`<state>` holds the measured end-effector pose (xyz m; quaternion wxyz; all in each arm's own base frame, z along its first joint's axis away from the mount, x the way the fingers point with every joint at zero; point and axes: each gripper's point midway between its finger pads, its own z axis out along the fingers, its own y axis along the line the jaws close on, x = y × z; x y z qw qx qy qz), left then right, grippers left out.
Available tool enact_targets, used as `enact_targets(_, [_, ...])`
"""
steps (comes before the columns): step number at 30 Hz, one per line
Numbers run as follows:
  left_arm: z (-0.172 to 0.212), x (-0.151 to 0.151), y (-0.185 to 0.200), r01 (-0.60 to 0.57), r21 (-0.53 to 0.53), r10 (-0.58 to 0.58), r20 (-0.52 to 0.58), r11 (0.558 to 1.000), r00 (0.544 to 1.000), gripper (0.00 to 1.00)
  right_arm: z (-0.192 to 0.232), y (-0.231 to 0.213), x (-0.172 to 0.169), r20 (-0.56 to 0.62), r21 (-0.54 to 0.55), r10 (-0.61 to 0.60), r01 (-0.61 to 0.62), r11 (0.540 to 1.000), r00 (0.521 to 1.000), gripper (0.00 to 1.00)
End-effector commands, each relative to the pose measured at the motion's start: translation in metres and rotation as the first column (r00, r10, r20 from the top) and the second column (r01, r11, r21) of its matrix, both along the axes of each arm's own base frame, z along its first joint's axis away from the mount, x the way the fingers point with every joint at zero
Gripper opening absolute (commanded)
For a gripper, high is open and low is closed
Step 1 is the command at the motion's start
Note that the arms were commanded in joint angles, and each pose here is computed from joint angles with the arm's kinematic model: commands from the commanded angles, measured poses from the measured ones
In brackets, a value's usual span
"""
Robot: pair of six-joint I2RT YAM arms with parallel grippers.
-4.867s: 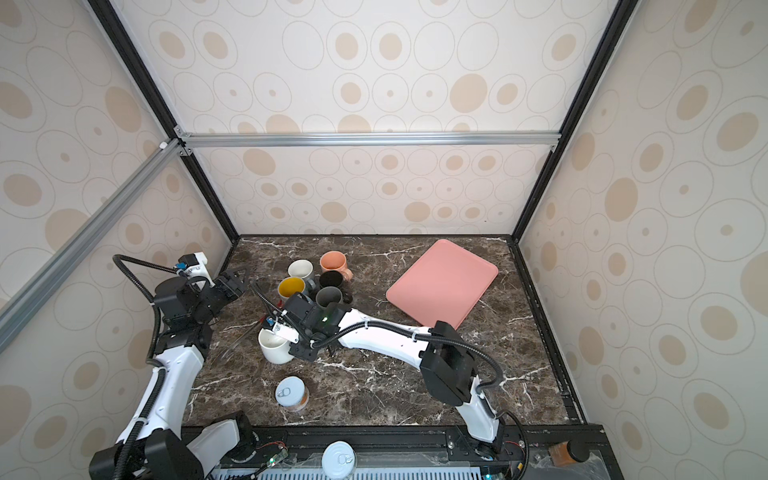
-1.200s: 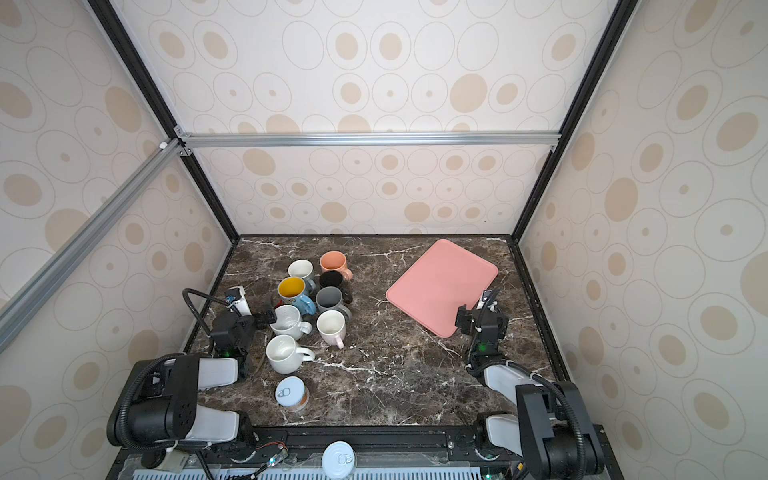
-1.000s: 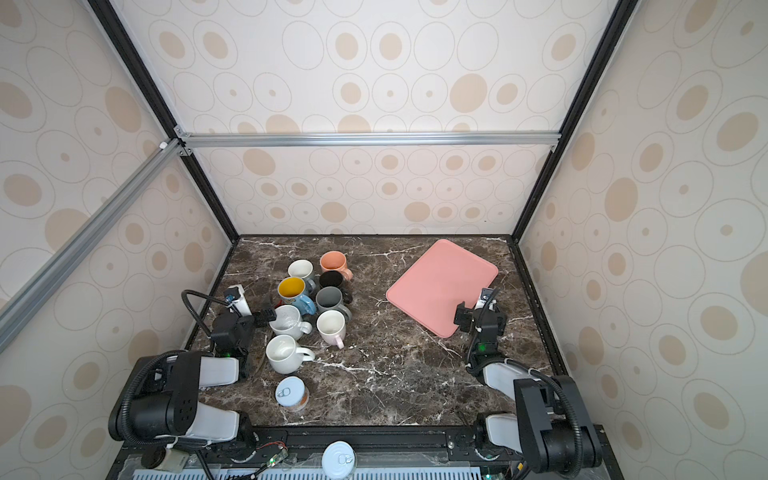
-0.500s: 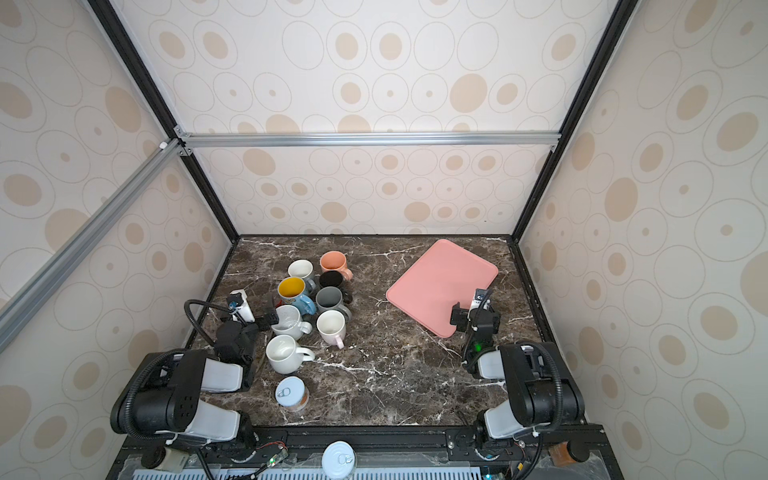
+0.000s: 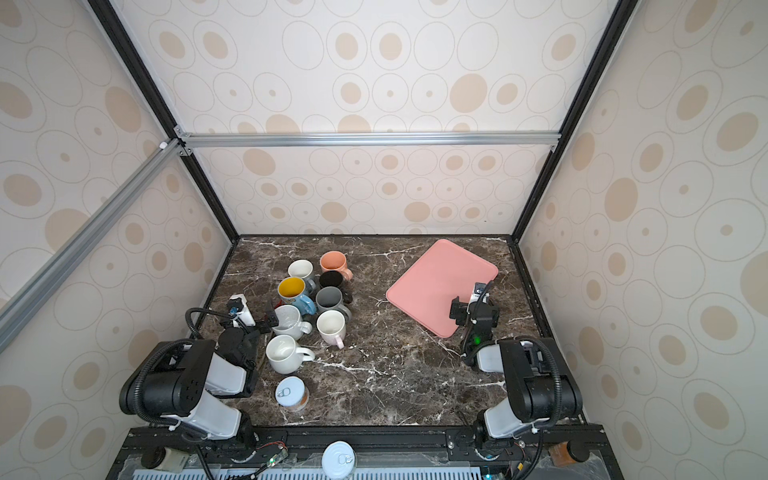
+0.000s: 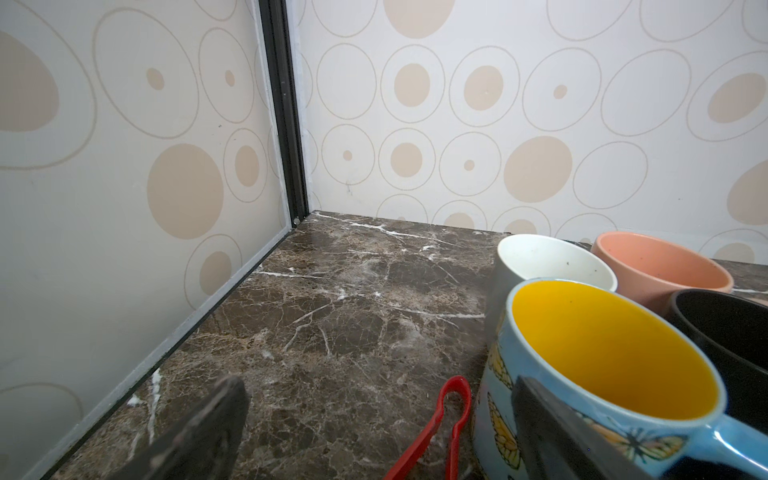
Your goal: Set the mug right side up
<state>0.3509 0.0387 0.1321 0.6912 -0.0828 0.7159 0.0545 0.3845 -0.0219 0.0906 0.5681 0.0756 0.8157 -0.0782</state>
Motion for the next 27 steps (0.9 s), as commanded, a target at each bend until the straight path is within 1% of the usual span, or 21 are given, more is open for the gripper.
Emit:
enact_targets(1, [0.006, 0.008, -0.005, 0.024, 0.031, -0.024, 0.012, 0.999, 1.000, 1.00, -0.001, -0.001, 0.004, -0.019, -0.011, 0.001, -0.002, 1.000, 1.000, 1.00])
enact_targets(3, [0.004, 0.016, -0.009, 0.048, 0.038, -0.048, -0.011, 0.998, 0.999, 1.00, -0.001, -0.001, 0.005, -0.023, -0.014, 0.002, -0.002, 1.000, 1.000, 1.00])
enact_targets(5, [0.000, 0.023, -0.016, 0.096, 0.052, -0.094, -0.042, 0.994, 0.995, 1.00, -0.002, -0.001, 0.005, -0.025, -0.013, 0.001, -0.002, 1.000, 1.000, 1.00])
enact_targets(8, [-0.001, 0.026, -0.031, 0.183, 0.078, -0.179, -0.055, 0.980, 0.982, 1.00, -0.002, -0.002, 0.005, -0.024, -0.014, 0.000, 0.000, 1.000, 1.000, 1.00])
enact_targets(25, [-0.002, 0.027, -0.032, 0.187, 0.080, -0.183, -0.060, 0.979, 0.981, 1.00, -0.001, -0.001, 0.005, -0.023, -0.014, 0.001, -0.002, 1.000, 1.000, 1.00])
enact_targets(27, [-0.001, 0.027, -0.032, 0.187, 0.080, -0.183, -0.057, 0.979, 0.981, 1.00, -0.002, 0.001, 0.007, -0.033, -0.016, 0.016, -0.016, 1.000, 0.999, 1.00])
